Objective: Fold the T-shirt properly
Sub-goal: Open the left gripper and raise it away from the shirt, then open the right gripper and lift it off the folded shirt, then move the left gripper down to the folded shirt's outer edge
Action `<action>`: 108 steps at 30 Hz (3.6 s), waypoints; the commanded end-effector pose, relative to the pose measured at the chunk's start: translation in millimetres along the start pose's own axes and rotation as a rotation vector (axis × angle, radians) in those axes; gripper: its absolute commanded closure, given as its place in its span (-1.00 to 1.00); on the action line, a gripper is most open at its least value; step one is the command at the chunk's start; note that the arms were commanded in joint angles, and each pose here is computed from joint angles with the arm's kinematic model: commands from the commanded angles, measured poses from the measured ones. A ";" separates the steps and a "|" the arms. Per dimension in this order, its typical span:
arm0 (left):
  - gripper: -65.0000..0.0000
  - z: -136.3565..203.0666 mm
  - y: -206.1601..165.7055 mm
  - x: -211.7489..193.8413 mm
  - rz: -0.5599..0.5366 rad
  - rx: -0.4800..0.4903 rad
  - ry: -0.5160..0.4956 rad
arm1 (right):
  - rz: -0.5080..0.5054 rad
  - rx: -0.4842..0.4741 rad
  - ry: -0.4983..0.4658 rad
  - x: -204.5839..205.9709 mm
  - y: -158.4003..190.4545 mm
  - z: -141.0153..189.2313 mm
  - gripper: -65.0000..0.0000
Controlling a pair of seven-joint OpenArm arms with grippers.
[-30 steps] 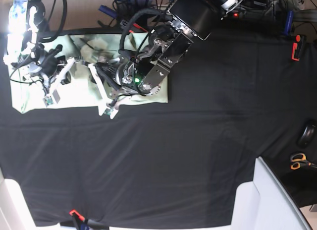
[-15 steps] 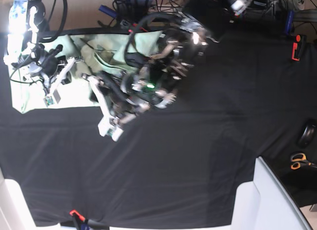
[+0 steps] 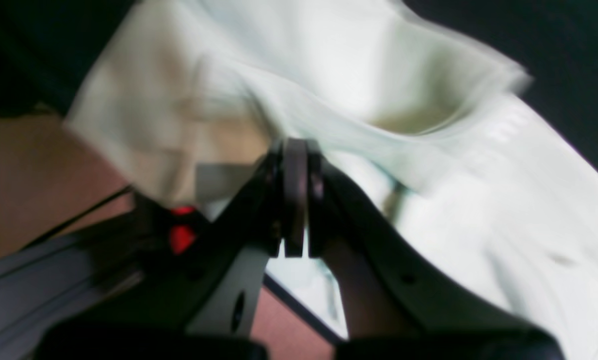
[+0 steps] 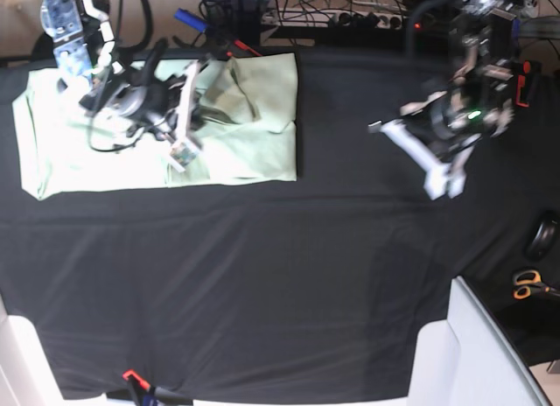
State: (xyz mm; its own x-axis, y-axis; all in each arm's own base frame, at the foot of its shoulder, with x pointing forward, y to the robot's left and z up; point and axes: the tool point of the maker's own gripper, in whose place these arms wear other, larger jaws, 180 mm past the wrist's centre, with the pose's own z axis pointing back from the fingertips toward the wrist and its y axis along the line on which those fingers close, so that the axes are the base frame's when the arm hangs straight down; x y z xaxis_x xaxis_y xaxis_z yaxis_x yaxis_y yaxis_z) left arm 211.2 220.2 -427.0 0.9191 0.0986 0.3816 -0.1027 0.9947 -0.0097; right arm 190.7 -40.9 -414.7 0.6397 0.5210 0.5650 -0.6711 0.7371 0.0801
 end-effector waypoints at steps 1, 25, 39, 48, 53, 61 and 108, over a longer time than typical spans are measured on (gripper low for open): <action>1.00 7.2 15.9 7.0 0.003 0.030 -0.031 | 0.006 0.000 -0.045 15.2 2.4 1.1 1.00; 1.00 16.8 144.5 -85.4 0.130 0.298 0.203 | 0.049 -0.058 0.058 20.4 22.5 -33.8 -0.04; 1.00 14.4 139.9 -86.0 0.141 0.288 0.202 | 0.088 -0.040 0.088 24.0 28.8 -56.8 -0.04; 1.00 14.0 140.6 -87.3 0.142 0.289 0.206 | 0.080 -0.037 0.094 25.2 30.8 -61.8 -0.04; 1.00 14.0 140.6 -87.3 0.142 0.289 0.206 | 0.078 -0.036 0.101 22.5 31.3 -62.4 -0.04; 1.00 13.8 139.9 -81.9 0.136 0.288 0.175 | 0.065 -0.018 0.089 30.0 41.3 -66.5 0.12; 1.00 -1.3 -169.8 -18.3 -0.101 -0.804 0.048 | -0.548 -0.374 -0.051 -6.2 -95.4 17.8 0.99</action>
State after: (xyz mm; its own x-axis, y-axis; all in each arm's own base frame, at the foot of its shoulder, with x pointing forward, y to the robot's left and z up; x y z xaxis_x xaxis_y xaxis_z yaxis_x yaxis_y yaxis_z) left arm 200.8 55.6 -446.3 0.9431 -0.0325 0.3310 0.2462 0.7372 -0.6292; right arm 235.1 -119.9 -419.9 0.8495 0.0147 0.5274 -0.0719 0.9935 0.0881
